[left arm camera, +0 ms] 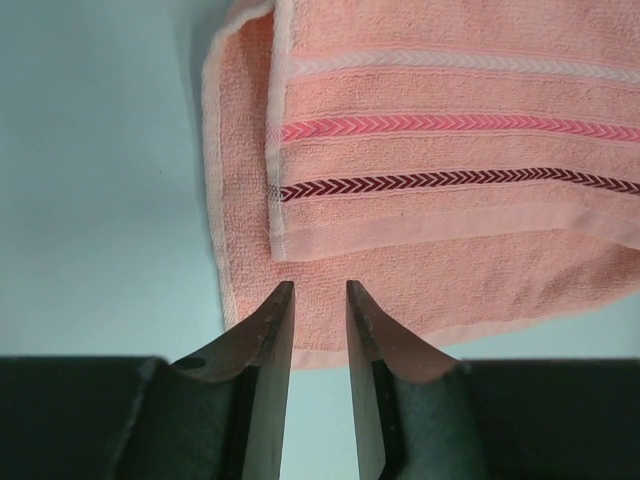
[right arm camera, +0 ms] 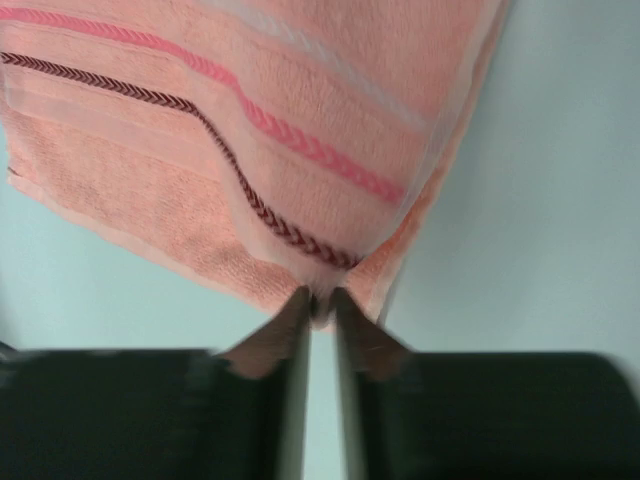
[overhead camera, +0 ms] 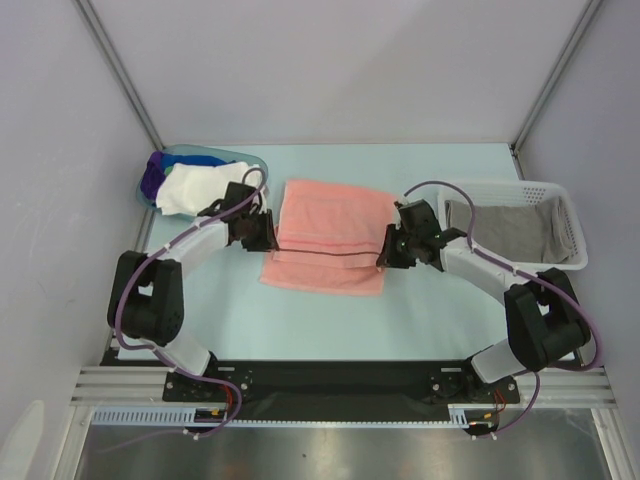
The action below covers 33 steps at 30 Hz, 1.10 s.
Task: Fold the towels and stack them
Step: Fold the towel
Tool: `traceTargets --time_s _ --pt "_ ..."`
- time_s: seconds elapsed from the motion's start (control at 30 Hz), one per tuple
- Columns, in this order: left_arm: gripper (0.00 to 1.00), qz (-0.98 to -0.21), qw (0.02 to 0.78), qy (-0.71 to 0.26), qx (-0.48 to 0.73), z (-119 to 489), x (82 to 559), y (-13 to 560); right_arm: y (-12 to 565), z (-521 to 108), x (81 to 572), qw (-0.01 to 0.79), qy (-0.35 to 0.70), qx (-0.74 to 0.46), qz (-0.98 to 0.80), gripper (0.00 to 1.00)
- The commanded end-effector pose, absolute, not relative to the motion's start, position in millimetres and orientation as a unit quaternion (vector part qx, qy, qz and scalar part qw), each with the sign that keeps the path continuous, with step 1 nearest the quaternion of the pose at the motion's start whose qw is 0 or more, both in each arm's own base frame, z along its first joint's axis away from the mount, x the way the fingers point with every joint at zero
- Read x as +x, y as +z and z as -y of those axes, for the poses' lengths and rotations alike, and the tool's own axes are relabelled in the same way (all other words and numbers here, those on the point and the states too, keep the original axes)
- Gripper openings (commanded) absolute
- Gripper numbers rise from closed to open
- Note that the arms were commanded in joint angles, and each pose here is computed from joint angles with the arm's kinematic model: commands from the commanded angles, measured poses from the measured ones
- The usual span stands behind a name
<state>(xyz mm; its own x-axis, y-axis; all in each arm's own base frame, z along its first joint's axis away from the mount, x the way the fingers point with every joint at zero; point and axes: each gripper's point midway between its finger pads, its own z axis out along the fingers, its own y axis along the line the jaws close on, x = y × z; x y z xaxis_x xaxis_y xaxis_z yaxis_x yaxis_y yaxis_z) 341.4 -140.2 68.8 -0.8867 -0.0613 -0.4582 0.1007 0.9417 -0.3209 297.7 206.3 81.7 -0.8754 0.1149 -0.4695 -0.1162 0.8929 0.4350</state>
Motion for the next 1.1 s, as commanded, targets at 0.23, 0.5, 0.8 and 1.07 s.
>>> traceTargets --time_s 0.23,0.5,0.8,1.07 --pt "0.35 -0.941 0.281 -0.174 -0.077 138 350 72 69 -179 299 0.283 0.181 0.042 -0.941 0.45" --pt "0.32 -0.94 0.283 -0.159 -0.101 133 358 63 66 -164 300 0.304 0.173 0.08 -0.933 0.45" --pt "0.32 -0.941 0.274 -0.169 -0.106 138 359 51 63 -161 305 0.314 0.189 0.095 -0.926 0.46" --pt "0.33 -0.947 0.262 -0.15 -0.109 136 353 34 52 -165 306 0.305 0.195 0.099 -0.927 0.46"
